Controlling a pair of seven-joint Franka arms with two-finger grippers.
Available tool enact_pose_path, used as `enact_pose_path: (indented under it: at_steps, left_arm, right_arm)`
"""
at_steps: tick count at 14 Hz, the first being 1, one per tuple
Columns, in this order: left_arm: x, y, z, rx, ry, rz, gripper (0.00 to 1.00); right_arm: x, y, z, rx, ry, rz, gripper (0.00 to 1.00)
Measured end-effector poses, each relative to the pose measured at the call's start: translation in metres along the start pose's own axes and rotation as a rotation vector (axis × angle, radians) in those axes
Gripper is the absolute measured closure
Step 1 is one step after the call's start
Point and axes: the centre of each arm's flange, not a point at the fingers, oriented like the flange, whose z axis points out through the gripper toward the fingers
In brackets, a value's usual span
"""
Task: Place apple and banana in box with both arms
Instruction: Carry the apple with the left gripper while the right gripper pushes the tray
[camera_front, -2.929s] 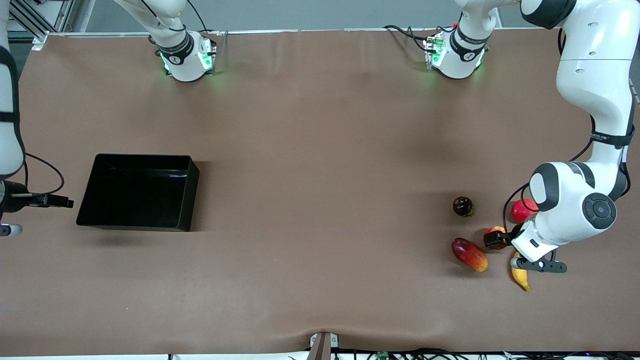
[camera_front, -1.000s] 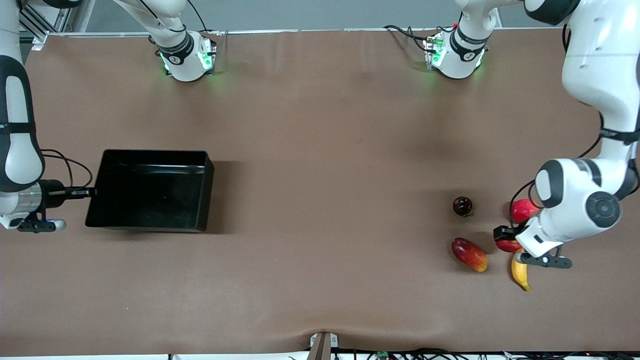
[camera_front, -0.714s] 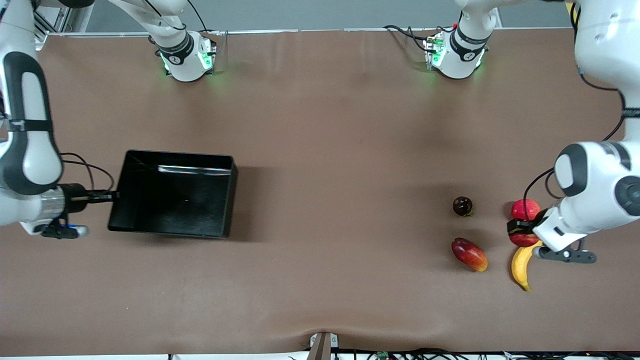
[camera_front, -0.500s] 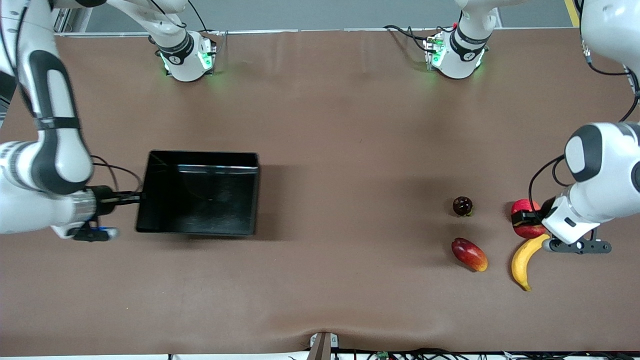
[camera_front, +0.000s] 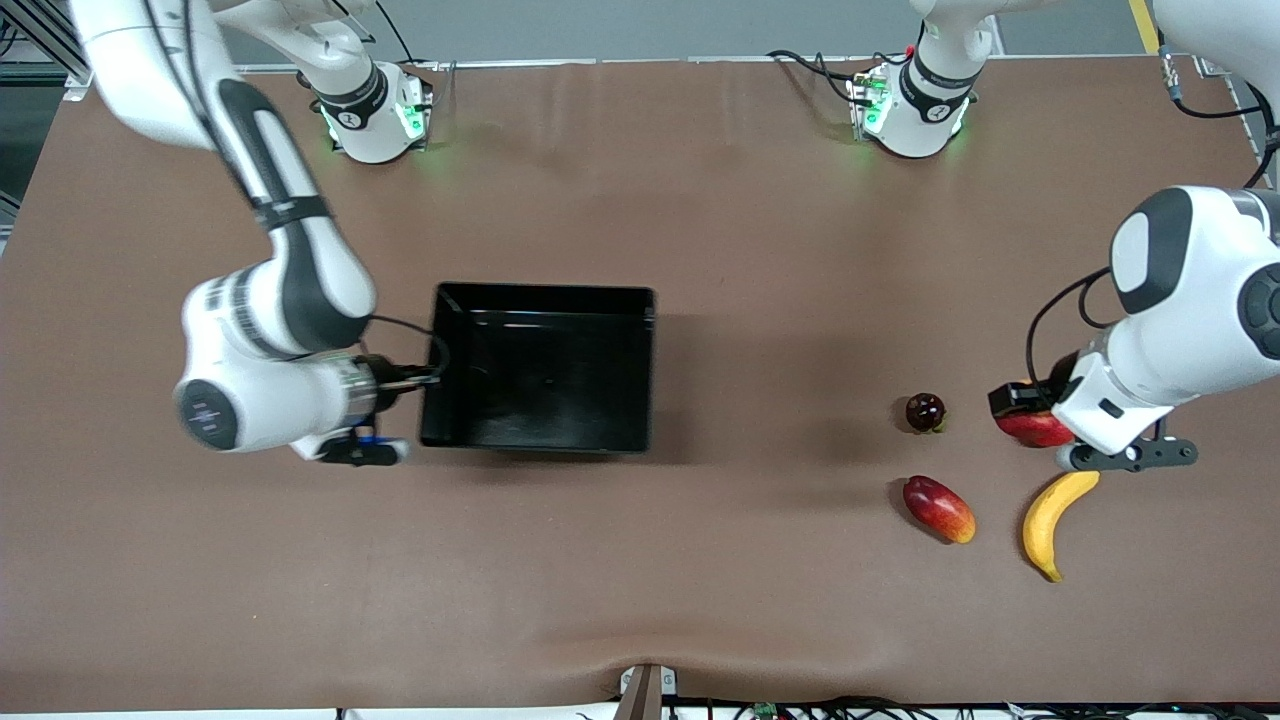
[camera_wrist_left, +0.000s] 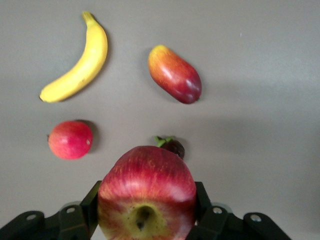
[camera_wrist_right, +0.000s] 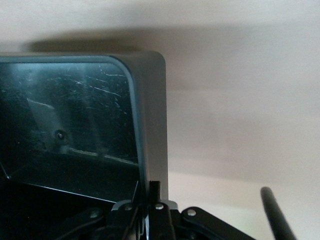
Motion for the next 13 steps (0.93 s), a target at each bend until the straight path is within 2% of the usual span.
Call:
enact_pose_path:
  at_steps: [5,8,13]
  left_arm:
    - [-0.018,0.036,0.004,-0.035,-0.049,-0.057,0.26]
    - [-0.038,0.085,0.014,-0.045,-0.073,-0.129,0.26]
    - [-0.077,0.166,0.056,-0.079,-0.053,-0.188,0.26]
  right_arm:
    - [-0.012,-0.085,0.059,-0.006,0.078,0.043,0.94]
    - [-0.02,-0.132,0.108,-0.013,0.115,0.083,0.94]
    - [-0.022,-0.157,0.139,-0.002,0.159,0.068,0.94]
